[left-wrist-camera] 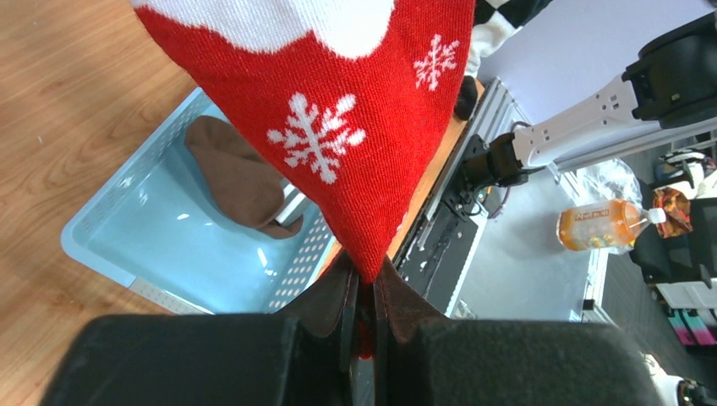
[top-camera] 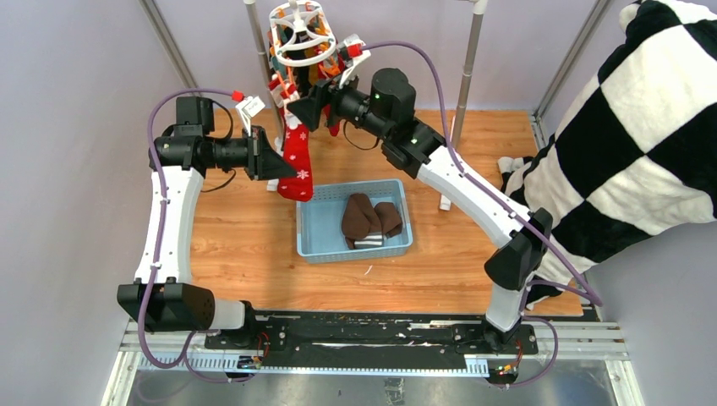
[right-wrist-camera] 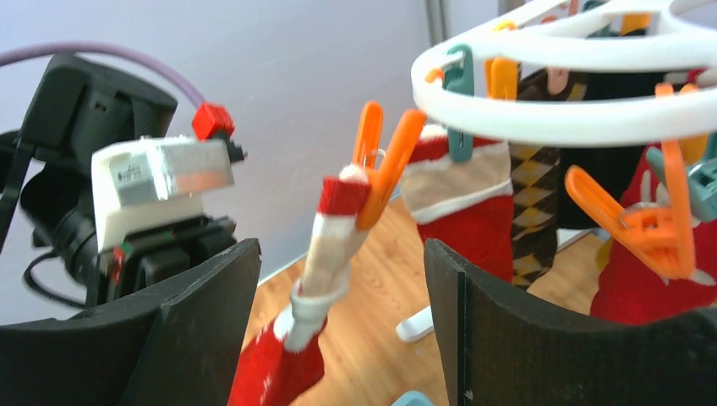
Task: Remove the socks clipped to the hanger
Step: Remove the sock from the hanger, then place the sock in the bin.
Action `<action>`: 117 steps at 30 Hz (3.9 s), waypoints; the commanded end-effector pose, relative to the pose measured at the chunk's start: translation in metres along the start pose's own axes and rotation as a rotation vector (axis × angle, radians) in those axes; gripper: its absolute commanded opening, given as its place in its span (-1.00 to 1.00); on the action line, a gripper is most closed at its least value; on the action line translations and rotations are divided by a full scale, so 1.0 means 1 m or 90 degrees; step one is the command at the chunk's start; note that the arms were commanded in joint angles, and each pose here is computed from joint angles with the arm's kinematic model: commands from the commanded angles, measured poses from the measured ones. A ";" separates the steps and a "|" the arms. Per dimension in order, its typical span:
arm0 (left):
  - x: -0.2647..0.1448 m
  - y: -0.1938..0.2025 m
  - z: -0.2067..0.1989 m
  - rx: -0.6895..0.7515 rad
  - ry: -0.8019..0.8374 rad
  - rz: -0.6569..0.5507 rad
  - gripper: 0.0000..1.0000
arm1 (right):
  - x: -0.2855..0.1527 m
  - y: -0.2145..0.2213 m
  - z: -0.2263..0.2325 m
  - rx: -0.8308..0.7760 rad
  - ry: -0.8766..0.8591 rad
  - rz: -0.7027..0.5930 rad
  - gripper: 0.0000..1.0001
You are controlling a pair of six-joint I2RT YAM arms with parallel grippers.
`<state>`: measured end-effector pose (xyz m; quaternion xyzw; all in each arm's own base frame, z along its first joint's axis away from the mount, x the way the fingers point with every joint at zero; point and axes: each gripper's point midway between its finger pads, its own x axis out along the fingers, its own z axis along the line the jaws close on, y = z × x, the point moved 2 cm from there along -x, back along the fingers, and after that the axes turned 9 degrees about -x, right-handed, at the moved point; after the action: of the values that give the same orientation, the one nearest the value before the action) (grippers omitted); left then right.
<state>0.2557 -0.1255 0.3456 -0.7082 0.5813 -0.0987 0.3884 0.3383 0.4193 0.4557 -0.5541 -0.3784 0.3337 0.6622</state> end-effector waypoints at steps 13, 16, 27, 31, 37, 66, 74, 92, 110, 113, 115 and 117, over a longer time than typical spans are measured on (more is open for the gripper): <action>0.003 0.002 -0.001 0.004 -0.015 0.009 -1.00 | 0.047 -0.019 -0.027 -0.165 0.180 -0.025 0.49; 0.003 0.001 -0.001 0.004 -0.015 0.010 -1.00 | 0.051 -0.021 -0.030 -0.172 0.190 -0.031 0.44; 0.004 0.000 0.003 0.006 -0.021 0.012 -1.00 | 0.061 -0.033 -0.030 -0.167 0.184 -0.081 -0.13; 0.004 0.002 0.006 0.008 -0.029 0.014 -1.00 | 0.061 -0.038 -0.027 -0.154 0.171 -0.093 -0.37; 0.006 0.008 0.024 -0.003 -0.077 0.027 -1.00 | 0.059 -0.042 -0.025 -0.106 0.137 -0.107 -0.56; 0.002 0.015 0.024 0.025 -0.109 0.028 -1.00 | 0.032 -0.049 -0.018 0.008 0.043 -0.102 0.11; -0.001 0.020 0.019 0.057 -0.109 0.026 -1.00 | -0.006 -0.023 -0.002 -0.018 -0.007 -0.060 1.00; -0.005 0.027 -0.009 0.101 -0.058 0.010 -1.00 | -0.066 0.082 0.077 0.027 -0.395 0.017 0.80; -0.007 0.029 0.004 0.110 -0.103 0.016 0.86 | -0.069 0.093 0.046 0.111 -0.298 0.066 -1.00; -0.009 0.027 0.017 0.110 -0.144 0.023 0.99 | -0.085 0.119 0.026 0.123 -0.215 0.126 -1.00; -0.011 0.022 0.025 0.098 -0.161 0.019 0.99 | -0.097 0.145 0.016 0.125 -0.166 0.177 -1.00; -0.016 0.015 0.034 0.065 -0.170 0.006 0.99 | -0.112 0.175 0.009 0.142 -0.121 0.230 -1.00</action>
<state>0.2416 -0.1116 0.3188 -0.6758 0.5410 -0.0631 0.4966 0.2678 0.3794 0.3251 -0.4537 -0.3968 0.5242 0.6016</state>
